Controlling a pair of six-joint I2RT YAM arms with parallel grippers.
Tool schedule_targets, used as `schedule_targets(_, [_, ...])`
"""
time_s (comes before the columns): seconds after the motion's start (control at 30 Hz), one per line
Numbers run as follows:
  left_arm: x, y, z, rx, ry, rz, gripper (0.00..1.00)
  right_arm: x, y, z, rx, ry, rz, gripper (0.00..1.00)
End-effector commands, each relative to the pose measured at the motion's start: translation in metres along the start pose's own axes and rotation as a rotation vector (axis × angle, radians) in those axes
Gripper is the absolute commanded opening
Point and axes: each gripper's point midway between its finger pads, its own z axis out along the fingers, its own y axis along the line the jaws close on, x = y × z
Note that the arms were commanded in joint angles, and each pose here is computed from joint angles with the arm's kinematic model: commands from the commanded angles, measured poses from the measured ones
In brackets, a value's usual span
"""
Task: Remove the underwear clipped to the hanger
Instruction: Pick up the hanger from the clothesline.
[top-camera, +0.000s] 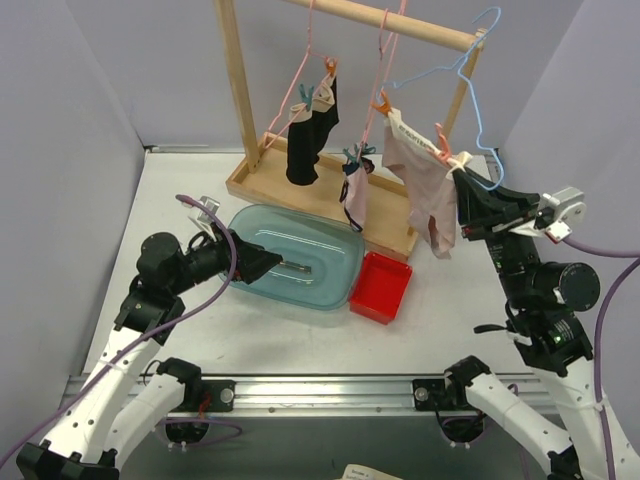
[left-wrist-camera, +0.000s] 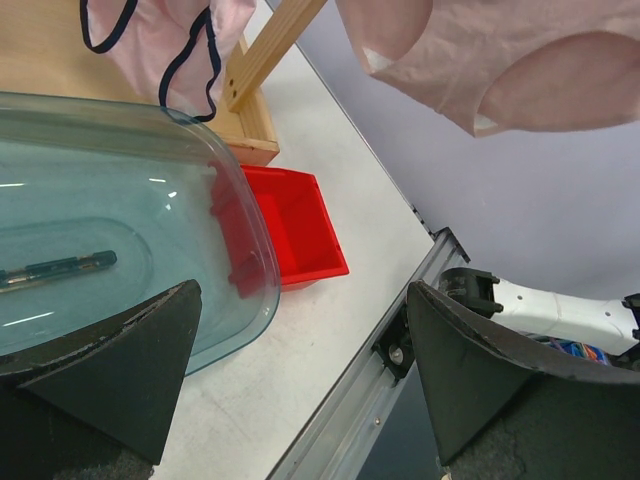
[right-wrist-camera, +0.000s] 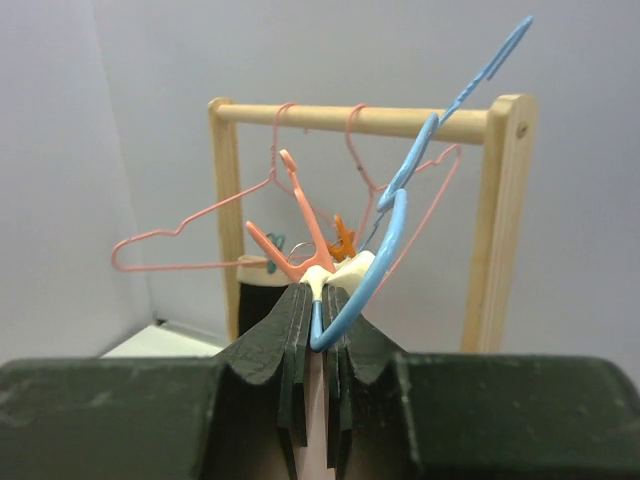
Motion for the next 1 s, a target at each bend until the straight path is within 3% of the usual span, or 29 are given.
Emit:
schedule_targets(0.0, [-0.01, -0.008, -0.002, 0.02, -0.035, 0.038, 0.94, -0.036, 0.027, -0.028, -0.15, -0.089, 0.084, 0.0])
schedule_targets(0.27, [-0.013, -0.011, 0.0, 0.033, -0.03, 0.052, 0.94, -0.075, 0.051, -0.097, -0.305, -0.128, 0.186, 0.0])
schedule_targets(0.73, [-0.042, -0.045, -0.028, 0.023, -0.084, 0.155, 0.94, -0.055, 0.098, -0.125, -0.563, 0.043, 0.339, 0.0])
schedule_targets(0.87, [-0.037, -0.068, -0.03, 0.154, -0.063, 0.154, 0.94, -0.036, 0.116, -0.123, -0.666, 0.127, 0.389, 0.0])
schedule_targets(0.9, [-0.034, -0.094, -0.033, 0.305, -0.027, 0.176, 0.94, -0.031, 0.119, -0.121, -0.682, 0.142, 0.401, 0.0])
schedule_targets(0.97, [-0.033, -0.115, -0.036, 0.447, -0.004, 0.183, 0.94, -0.021, 0.125, -0.117, -0.709, 0.181, 0.434, 0.0])
